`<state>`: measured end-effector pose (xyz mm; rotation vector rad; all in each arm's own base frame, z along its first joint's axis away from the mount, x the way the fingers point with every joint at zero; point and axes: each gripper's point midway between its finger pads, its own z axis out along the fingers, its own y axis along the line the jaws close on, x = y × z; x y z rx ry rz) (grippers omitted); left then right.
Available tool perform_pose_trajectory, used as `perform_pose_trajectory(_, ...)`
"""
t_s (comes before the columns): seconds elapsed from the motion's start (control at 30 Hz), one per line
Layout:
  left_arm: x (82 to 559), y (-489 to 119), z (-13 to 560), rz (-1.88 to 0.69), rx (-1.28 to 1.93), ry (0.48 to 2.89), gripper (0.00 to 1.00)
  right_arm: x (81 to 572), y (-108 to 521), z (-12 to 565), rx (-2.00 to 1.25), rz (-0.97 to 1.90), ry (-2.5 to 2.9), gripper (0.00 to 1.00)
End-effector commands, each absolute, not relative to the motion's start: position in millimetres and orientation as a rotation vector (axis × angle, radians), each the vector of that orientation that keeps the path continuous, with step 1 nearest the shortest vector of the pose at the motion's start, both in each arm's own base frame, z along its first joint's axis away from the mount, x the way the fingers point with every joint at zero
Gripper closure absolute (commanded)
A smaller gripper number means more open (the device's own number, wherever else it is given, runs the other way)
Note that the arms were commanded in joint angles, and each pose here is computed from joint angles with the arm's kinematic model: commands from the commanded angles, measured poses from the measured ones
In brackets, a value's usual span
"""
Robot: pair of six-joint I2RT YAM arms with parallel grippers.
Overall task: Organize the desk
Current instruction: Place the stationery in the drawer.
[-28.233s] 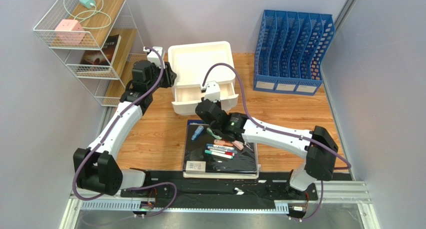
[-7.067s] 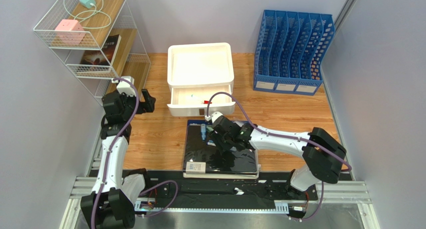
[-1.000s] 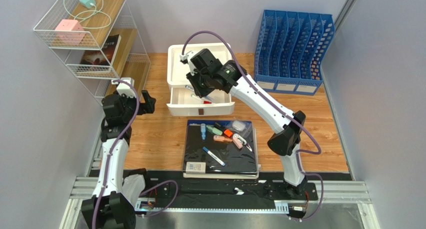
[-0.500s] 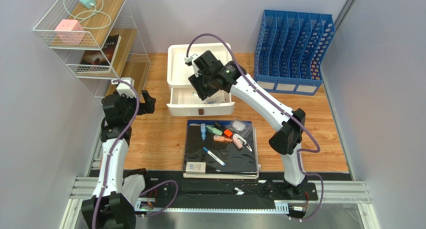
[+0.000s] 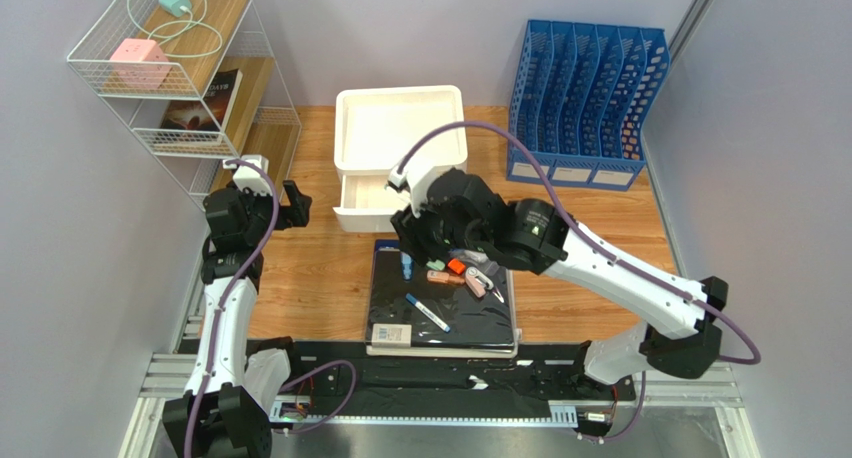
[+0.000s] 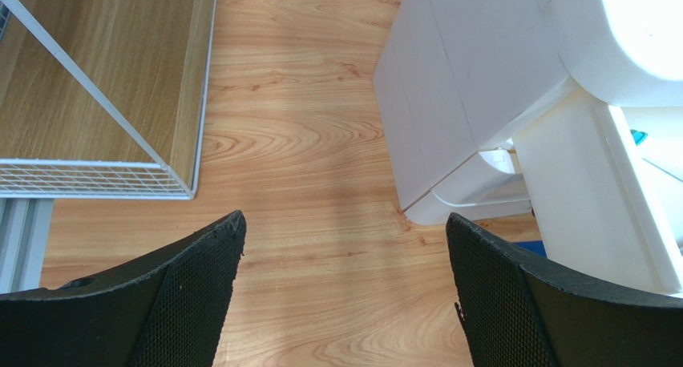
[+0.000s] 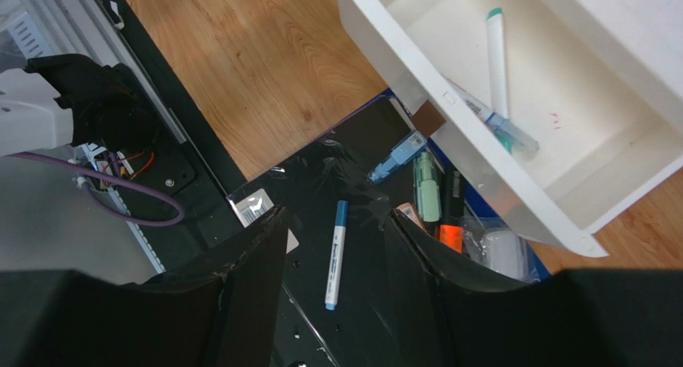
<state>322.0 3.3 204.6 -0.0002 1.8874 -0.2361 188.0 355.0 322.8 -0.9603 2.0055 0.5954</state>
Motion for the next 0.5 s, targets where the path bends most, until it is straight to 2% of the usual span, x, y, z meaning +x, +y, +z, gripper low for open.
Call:
perform_pose_trajectory(0.0,324,4,215,-0.223,0.03,1.836,0.01,175,345,232,-0.938,0.547,2.184,0.49)
perform_pose_trajectory(0.1,325,5,214,-0.225,0.028,1.842,0.01,161,332,179,-0.968,0.529,2.276,0.51)
perform_pose_trajectory(0.2,325,5,214,-0.222,0.026,1.842,0.01,149,330,150,-0.99,0.559,2.33,0.52)
perform_pose_trajectory(0.47,326,6,213,-0.217,0.024,1.845,0.01,139,335,119,-0.999,0.595,2.372,0.53)
